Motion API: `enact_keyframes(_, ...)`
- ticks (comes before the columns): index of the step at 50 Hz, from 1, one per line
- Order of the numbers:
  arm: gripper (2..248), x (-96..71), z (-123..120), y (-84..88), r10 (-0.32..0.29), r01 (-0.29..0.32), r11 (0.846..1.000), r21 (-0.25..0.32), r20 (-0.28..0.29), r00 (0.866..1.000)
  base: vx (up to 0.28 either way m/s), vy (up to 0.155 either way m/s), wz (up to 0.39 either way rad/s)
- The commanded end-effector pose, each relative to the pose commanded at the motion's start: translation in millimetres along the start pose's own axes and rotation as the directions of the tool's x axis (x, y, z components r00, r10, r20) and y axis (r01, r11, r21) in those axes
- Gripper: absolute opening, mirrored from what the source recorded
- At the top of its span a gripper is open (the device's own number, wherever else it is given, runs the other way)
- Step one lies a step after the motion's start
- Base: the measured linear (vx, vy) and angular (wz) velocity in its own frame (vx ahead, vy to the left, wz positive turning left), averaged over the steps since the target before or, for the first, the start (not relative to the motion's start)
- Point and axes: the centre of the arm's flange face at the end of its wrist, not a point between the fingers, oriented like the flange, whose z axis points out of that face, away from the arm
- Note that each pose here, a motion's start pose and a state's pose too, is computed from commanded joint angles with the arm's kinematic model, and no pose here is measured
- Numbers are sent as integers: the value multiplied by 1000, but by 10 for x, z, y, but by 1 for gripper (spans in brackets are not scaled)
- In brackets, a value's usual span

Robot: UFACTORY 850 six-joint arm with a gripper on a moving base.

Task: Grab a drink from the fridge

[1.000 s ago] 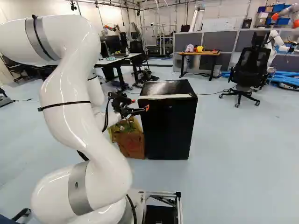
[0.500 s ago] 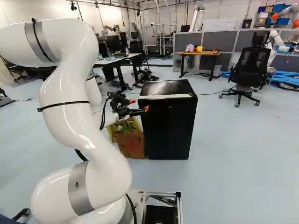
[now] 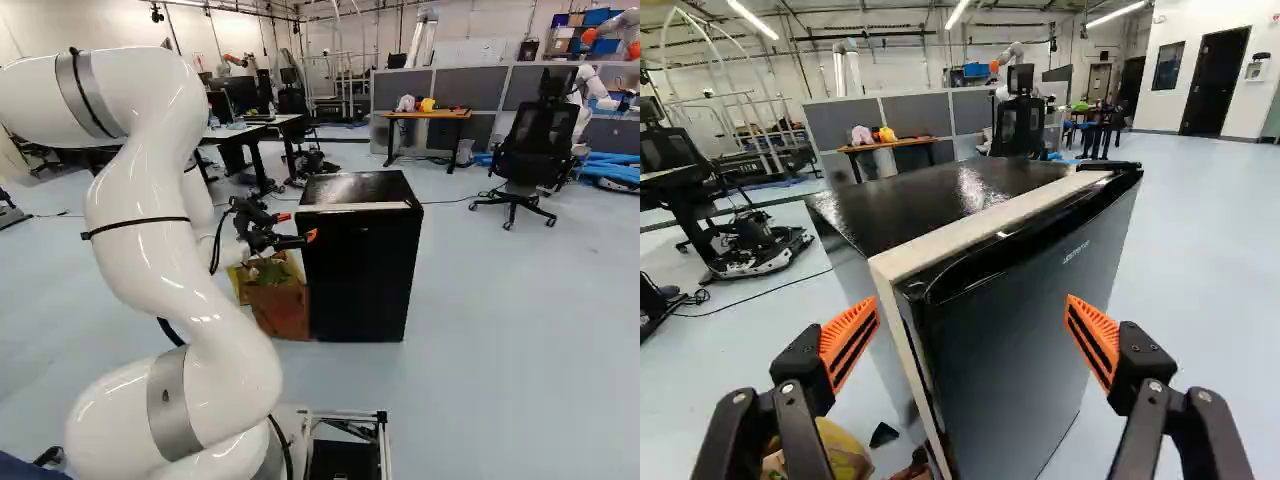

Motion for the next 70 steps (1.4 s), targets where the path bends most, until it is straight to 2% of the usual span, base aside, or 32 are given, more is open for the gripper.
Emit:
enact_keyframes(9, 247, -11, 17, -53, 11, -11, 1000, -15, -3, 1000, 0, 0, 0)
enact_keyframes(25, 247, -21, 28, -37, 19, -19, 999, -50, 5, 1000, 0, 0, 0)
enact_keyframes(70, 247, -32, 92, -143, 34, -34, 998, -51, -1, 999, 0, 0, 0)
